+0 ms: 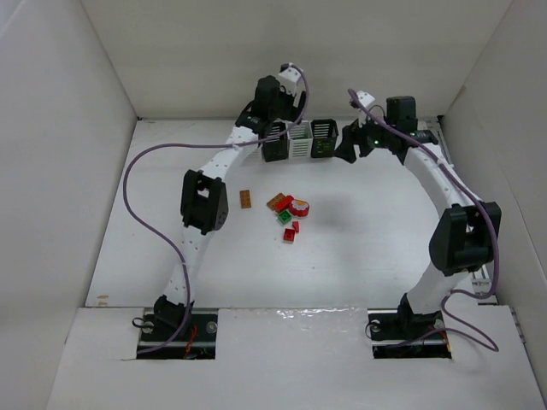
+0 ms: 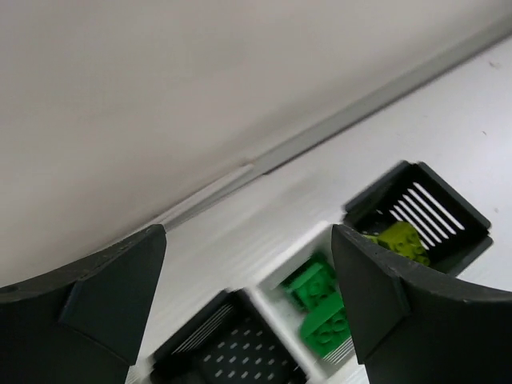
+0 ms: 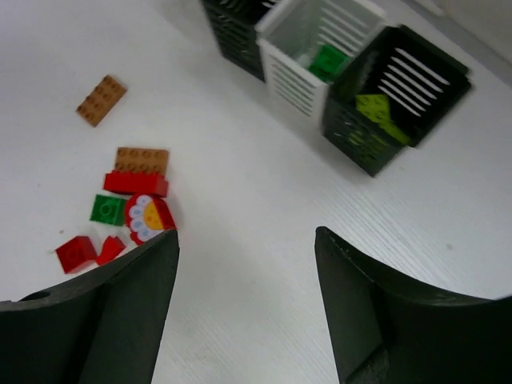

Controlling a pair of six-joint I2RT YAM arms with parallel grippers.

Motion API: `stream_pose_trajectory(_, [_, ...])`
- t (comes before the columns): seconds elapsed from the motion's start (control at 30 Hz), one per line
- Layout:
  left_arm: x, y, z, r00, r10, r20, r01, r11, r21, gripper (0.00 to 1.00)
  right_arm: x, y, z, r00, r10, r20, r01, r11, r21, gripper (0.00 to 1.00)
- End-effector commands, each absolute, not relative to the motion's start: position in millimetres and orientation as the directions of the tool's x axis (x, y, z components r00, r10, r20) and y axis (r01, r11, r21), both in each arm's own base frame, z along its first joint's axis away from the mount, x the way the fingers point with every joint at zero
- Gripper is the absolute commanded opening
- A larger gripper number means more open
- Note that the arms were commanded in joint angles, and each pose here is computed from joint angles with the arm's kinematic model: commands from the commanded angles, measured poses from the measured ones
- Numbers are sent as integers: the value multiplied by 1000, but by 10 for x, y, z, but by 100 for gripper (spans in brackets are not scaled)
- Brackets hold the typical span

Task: Sort the legos into containers by color

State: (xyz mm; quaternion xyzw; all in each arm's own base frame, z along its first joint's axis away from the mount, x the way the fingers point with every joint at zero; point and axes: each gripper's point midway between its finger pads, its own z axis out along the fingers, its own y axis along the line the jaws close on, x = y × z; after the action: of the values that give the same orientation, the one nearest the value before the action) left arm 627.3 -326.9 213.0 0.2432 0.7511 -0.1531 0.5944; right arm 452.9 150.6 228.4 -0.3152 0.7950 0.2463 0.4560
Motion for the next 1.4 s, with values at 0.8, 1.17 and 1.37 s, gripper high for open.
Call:
stream_pose_trajectory(0.8, [4696,-642,3722,-57,0,-998,35,999,-2,80,3079,3462,1006,-629,-553,-547,-753,609,250,66])
stream_pose_trajectory(1.17, [4761,-771,3656,-79,-19,-997,93,995,-27,77,3107,3380,923,-644,-547,-535,-720,670,181,81])
stream_pose_trajectory(1.37, [4782,-795,3613,-89,-27,-996,101,994,-36,76,3205,3250,842,-663,-538,-520,-693,705,154,85])
